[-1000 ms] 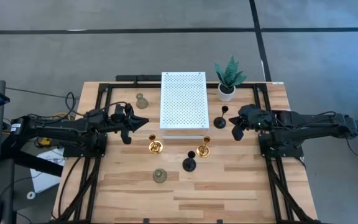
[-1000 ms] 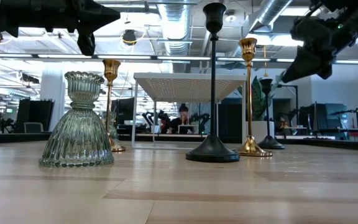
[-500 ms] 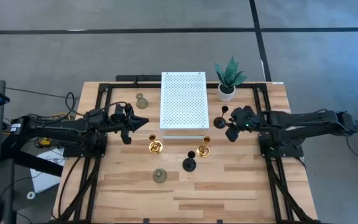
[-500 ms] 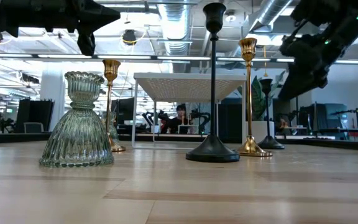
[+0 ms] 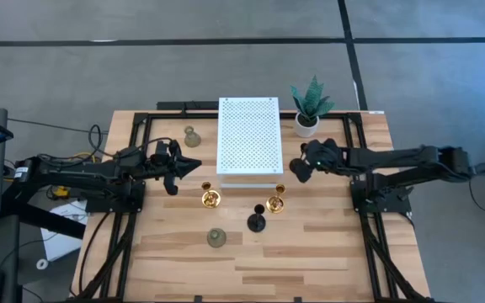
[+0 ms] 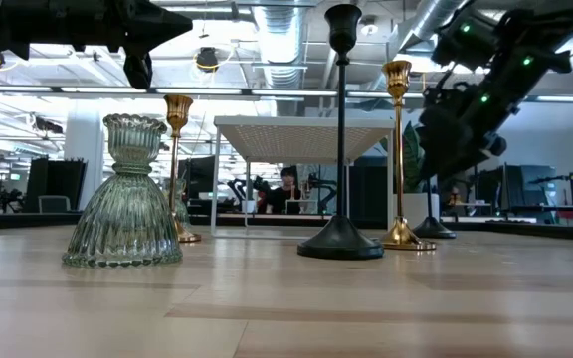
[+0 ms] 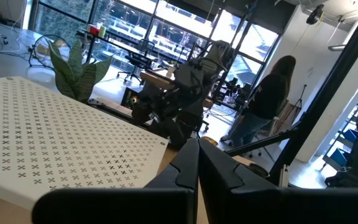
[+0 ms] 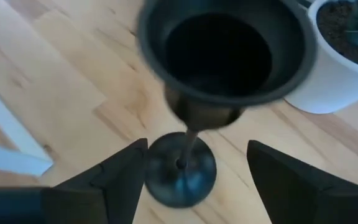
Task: Pick & Place candle stick holders
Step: Put the top black candle holder on the shelf
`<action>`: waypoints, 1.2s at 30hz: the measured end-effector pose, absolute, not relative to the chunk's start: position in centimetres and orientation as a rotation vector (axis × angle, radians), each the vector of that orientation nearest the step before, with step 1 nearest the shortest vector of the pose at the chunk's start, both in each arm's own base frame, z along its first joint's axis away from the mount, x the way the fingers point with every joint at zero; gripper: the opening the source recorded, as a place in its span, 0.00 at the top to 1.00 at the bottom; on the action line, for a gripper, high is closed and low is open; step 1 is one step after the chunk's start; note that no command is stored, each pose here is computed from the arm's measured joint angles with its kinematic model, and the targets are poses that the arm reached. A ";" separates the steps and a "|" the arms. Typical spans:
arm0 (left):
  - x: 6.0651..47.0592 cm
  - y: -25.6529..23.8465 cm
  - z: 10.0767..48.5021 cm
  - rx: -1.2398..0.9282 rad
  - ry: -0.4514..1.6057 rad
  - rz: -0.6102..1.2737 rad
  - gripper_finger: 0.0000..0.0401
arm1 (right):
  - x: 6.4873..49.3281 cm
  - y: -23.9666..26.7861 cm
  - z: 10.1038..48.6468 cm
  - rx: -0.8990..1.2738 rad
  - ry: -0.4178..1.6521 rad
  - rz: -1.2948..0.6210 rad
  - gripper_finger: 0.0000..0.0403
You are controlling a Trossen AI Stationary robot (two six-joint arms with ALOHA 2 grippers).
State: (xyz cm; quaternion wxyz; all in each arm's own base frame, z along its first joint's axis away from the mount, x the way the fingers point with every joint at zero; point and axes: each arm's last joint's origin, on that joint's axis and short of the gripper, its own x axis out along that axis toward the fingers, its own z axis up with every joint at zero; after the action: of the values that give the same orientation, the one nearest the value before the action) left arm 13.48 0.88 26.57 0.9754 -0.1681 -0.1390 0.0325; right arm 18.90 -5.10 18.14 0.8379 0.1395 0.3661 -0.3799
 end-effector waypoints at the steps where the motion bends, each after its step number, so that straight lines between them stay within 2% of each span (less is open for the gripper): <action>1: 13.5 0.9 26.6 -0.339 -0.280 0.065 0.98 | 19.1 -5.3 18.0 0.298 0.770 -0.809 0.34; 7: 13.5 0.9 26.6 -0.339 -0.280 0.065 0.98 | 19.8 -6.0 17.5 0.313 0.749 -0.829 0.34; 11: 13.5 0.9 26.6 -0.339 -0.280 0.065 0.98 | 20.1 -6.0 17.2 0.315 0.750 -0.829 0.40; 14: 13.5 0.9 26.6 -0.339 -0.280 0.065 0.98 | 20.1 -6.0 17.2 0.314 0.752 -0.827 0.49; 22: 13.5 0.9 26.6 -0.339 -0.280 0.065 0.98 | 20.0 -5.9 17.3 0.314 0.749 -0.825 0.84; 26: 13.5 0.9 26.6 -0.339 -0.280 0.065 0.98 | 20.0 -5.9 17.3 0.317 0.750 -0.818 0.97; 31: 13.5 0.9 26.6 -0.339 -0.280 0.066 0.98 | 19.7 -5.8 18.0 0.314 0.786 -0.792 0.97; 36: 13.5 0.9 26.6 -0.339 -0.280 0.065 0.98 | 19.7 -5.8 21.4 0.283 0.793 -0.774 0.98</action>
State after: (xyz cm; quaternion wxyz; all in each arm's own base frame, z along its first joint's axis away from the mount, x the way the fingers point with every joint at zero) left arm 13.49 0.88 26.56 0.9754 -0.1683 -0.1388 0.0323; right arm 19.66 -5.77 21.38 0.8409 0.1337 0.3753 -0.3663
